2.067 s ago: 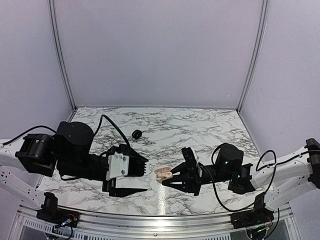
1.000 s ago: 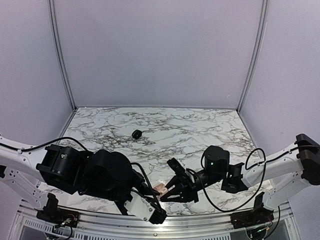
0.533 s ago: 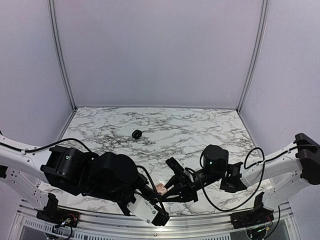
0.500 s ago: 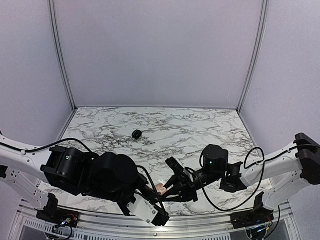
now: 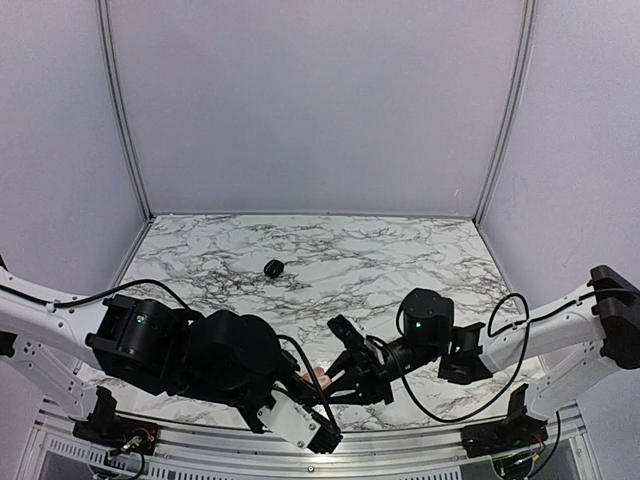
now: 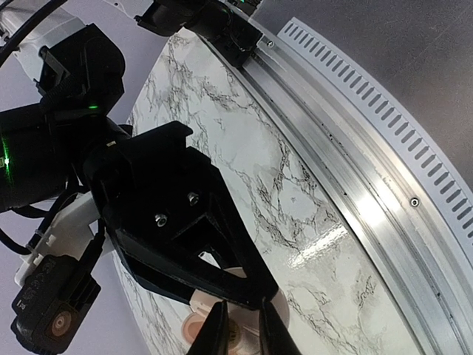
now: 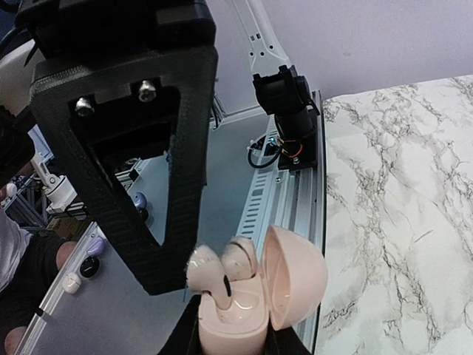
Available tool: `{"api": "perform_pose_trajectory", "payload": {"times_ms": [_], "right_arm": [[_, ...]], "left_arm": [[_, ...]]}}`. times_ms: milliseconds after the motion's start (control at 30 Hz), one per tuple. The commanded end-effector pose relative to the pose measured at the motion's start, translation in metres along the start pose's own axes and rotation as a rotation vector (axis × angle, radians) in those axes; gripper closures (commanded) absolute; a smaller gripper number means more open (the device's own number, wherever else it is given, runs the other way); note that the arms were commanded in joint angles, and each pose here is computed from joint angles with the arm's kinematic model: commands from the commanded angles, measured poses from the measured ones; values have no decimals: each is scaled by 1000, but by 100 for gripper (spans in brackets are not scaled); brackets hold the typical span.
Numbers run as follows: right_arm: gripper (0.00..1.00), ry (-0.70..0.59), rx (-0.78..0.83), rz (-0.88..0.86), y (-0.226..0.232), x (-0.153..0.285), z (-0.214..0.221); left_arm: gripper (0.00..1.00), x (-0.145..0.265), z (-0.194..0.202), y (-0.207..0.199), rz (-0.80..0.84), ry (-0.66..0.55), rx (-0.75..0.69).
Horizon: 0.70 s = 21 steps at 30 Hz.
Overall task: Insert the wireless bluetooth earbuds into the charging case
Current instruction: Adjust the right earbud in the right side groove of the charging case.
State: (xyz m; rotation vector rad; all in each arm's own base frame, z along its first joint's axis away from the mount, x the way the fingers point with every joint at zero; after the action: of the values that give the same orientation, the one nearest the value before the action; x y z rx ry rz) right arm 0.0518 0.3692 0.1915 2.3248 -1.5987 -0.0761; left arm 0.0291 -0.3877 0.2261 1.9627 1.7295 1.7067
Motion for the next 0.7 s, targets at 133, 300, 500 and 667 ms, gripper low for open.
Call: {"api": "perform_pose_trajectory", "payload": {"times_ms": [133, 300, 500, 667], "right_arm": [[100, -7, 51, -25, 5, -9, -14], [100, -5, 60, -26, 7, -10, -14], [100, 11, 83, -24, 11, -14, -13], [100, 4, 104, -23, 15, -14, -17]], "left_arm": [[83, 5, -4, 10, -28, 15, 2], [83, 4, -2, 10, -32, 25, 2], [85, 3, -1, 14, -44, 37, 26], [85, 3, -1, 13, -43, 36, 32]]}}
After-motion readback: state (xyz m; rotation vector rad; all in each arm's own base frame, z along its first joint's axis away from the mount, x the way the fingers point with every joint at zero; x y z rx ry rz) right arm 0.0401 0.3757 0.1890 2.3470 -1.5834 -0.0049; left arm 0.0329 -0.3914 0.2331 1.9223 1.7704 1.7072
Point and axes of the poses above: each gripper's point midway between its finger pads, its own x axis back along the fingers, its own y axis along the line the jaws close on, z = x × y, the point moved 2 cm from there along x, back along the fingers, and after that the axes turned 7 degrees about x, right-handed, at the moved point
